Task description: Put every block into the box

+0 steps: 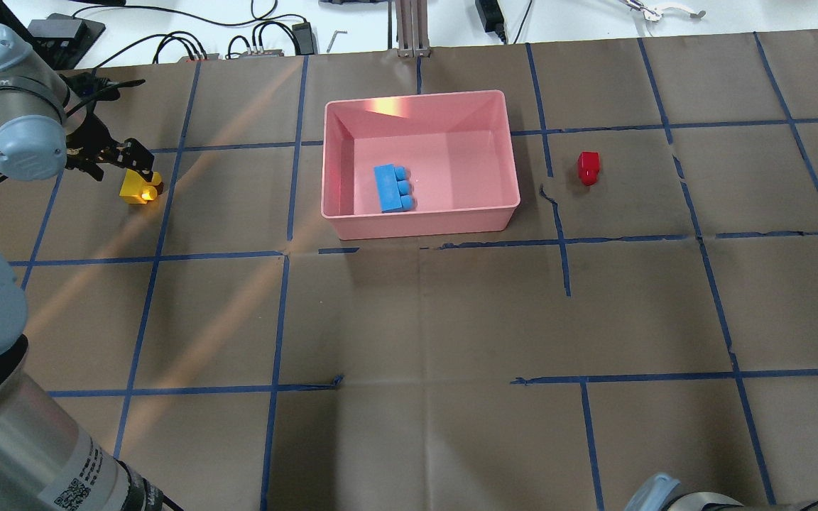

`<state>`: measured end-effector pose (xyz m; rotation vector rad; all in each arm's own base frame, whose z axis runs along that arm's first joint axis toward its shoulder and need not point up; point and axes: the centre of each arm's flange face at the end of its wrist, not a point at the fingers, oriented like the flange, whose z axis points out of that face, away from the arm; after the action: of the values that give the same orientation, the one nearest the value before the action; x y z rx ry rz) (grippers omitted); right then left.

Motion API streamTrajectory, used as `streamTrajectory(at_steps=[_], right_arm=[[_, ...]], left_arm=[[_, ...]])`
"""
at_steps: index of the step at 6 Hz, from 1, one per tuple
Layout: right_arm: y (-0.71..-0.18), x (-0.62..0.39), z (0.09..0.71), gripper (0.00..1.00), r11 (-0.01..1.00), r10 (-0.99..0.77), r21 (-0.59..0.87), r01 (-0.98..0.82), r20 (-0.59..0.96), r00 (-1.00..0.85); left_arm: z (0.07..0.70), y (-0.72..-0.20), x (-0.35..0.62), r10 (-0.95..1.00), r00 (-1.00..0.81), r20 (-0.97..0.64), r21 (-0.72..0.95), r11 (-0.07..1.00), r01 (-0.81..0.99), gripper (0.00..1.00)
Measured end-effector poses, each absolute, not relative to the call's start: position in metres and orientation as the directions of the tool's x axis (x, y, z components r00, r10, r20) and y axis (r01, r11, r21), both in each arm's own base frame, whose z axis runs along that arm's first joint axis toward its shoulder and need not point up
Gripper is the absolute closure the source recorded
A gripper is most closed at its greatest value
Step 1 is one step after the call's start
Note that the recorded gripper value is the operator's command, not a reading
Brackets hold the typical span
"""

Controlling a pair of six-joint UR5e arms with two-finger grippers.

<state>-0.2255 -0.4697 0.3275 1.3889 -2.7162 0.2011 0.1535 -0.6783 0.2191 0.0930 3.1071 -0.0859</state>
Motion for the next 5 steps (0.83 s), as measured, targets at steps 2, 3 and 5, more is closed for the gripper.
streamTrajectory(at_steps=[2, 3, 5], right_arm=[[-0.517, -0.162, 0.383, 0.62, 0.698, -0.704, -0.119, -0.706, 0.070, -0.707], [-0.535, -0.116, 0.394, 0.62, 0.750, -0.648, -0.131, -0.648, 0.050, -0.760], [-0.568, -0.004, 0.400, 0.60, 0.836, -0.531, -0.152, -0.527, 0.012, -0.847]], left_arm=[[0.193, -0.688, 0.160, 0.064, -0.998, -0.026, -0.039, 0.997, 0.065, 0.11], [0.181, -0.690, 0.161, 0.066, -0.998, -0.025, -0.036, 0.997, 0.067, 0.44], [0.174, -0.690, 0.161, 0.069, -0.997, -0.023, -0.033, 0.997, 0.070, 0.77]])
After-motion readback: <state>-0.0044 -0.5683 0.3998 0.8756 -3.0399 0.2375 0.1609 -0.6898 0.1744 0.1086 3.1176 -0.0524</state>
